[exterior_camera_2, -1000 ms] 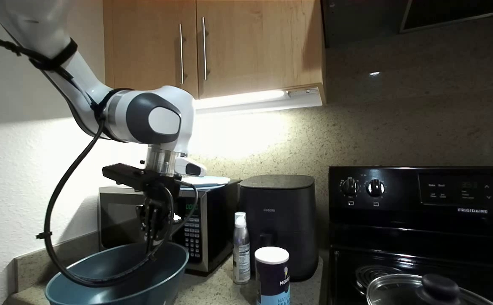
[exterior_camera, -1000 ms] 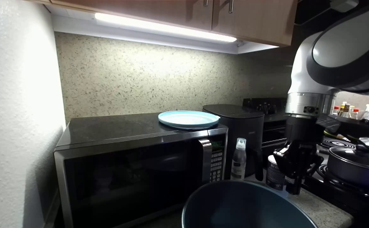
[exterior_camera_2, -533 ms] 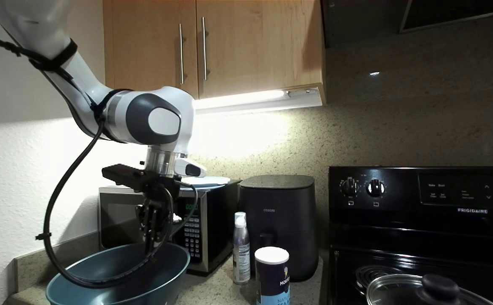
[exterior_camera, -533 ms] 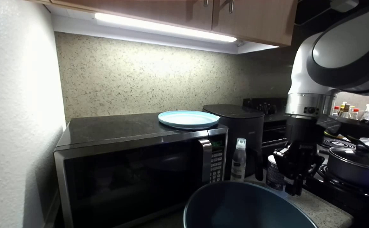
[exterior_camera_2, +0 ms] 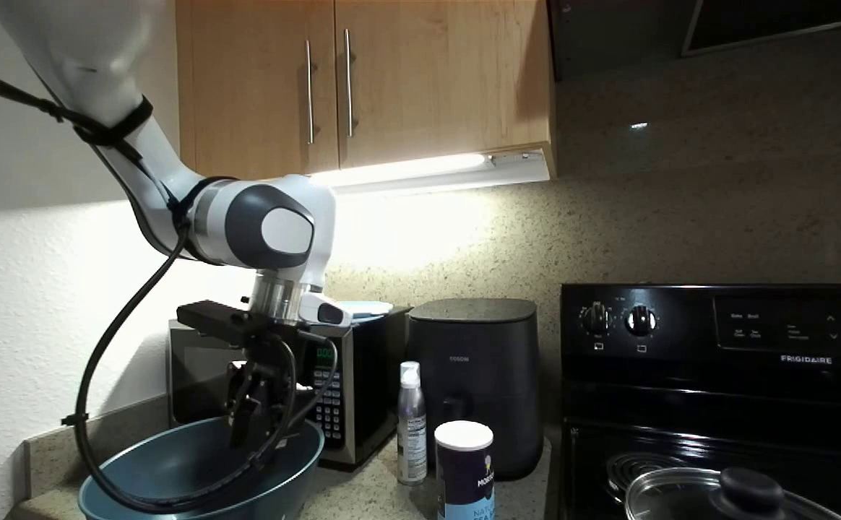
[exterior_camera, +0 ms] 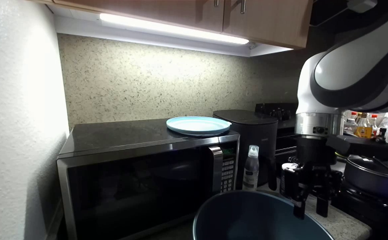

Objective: Put the bowl on top of the air fryer then place it back down on the counter.

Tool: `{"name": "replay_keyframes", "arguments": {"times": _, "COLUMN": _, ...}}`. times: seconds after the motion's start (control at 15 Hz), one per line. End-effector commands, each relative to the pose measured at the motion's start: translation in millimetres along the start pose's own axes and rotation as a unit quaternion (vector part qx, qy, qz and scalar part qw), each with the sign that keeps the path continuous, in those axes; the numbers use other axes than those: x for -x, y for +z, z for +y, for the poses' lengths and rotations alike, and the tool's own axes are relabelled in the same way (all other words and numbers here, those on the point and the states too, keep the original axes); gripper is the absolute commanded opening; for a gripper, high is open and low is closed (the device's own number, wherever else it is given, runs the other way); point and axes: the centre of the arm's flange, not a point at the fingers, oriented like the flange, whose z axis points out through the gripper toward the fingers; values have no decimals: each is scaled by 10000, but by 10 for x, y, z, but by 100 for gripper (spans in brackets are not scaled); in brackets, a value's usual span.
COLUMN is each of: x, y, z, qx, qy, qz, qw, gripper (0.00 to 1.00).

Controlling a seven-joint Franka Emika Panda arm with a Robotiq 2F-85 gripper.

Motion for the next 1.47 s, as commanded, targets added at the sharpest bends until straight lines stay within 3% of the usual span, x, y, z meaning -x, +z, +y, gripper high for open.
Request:
{"name": "replay_keyframes", "arguments": {"times": 0.0, "x": -206, "y": 191, "z": 59, "qx": -3, "qy": 196, "qz": -440, "qw": 9988, "gripper": 98}}
{"name": "replay_keyframes", "arguments": {"times": 0.8, "x": -409, "y": 388, "z": 154, "qx": -7, "qy": 349, "qz": -856, "qw": 9957, "gripper": 100}}
{"name": "replay_keyframes", "arguments": {"times": 1.0, "x": -427, "y": 434, "z": 102, "qx": 357, "qy": 565, "qz": -684, "qw": 9954, "gripper": 100}}
{"name": "replay_keyframes", "arguments": {"times": 1.07, "x": -395, "y": 399, "z": 154, "qx": 159, "qy": 454, "qz": -748, "qw": 9960, "gripper": 100}}
{"name": "replay_keyframes", "arguments": {"times": 1.4, "x": -454, "y": 480, "z": 136, "qx": 218, "qy": 437, "qz": -842, "qw": 9952, "gripper": 100}}
